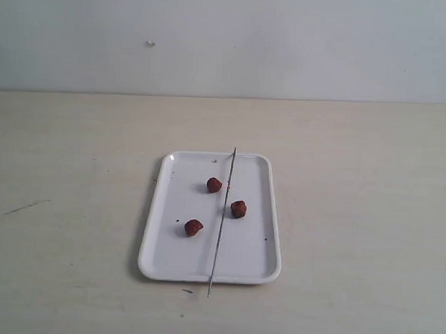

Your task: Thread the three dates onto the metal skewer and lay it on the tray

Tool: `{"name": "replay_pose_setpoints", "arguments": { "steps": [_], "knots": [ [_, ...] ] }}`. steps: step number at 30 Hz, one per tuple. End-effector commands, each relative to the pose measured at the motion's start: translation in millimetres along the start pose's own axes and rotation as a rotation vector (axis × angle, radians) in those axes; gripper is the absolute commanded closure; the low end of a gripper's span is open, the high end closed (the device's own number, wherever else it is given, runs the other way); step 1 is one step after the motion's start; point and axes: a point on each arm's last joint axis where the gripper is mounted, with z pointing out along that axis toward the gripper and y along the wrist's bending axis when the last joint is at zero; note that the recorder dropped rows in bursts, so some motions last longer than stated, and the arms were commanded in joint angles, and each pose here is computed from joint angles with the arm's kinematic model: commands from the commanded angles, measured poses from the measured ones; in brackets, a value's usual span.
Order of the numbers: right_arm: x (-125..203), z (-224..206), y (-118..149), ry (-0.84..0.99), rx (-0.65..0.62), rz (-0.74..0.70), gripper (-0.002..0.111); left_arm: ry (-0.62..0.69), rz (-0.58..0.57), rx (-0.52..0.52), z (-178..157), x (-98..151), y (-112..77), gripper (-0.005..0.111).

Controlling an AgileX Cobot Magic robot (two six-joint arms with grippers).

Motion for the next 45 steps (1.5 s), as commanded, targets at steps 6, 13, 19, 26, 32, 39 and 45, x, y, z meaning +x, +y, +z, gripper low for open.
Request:
{"name": "replay_pose_setpoints", "arguments": {
  "steps": [6,13,19,26,32,39,45],
  "knots": [
    [0,0,0,-0.015,0.002,-0.002,0.108,-0.005,-0.008,0.001,0,1,0.0,0.107],
    [0,0,0,-0.015,0.002,-0.002,0.108,-0.005,-0.008,0.001,0,1,0.0,0.107],
    [0,0,0,-0.015,0.002,-0.004,0.108,-0.005,-0.008,0.001,0,1,0.0,0.107],
    [0,0,0,-0.015,0.002,-0.004,0.108,-0.005,-0.008,0.001,0,1,0.0,0.107],
    [-11,-1,1,-0.131,0.001,-0.13,0.108,-0.005,-0.008,0.001,0,1,0.0,0.107],
    [-42,-11,2,-0.498,-0.041,0.066,0.108,-0.005,-0.008,0.001,0,1,0.0,0.107],
    [-64,-27,2,-0.781,-0.203,0.434,0.108,-0.005,-0.008,0.001,0,1,0.0,0.107]
  ]
}}
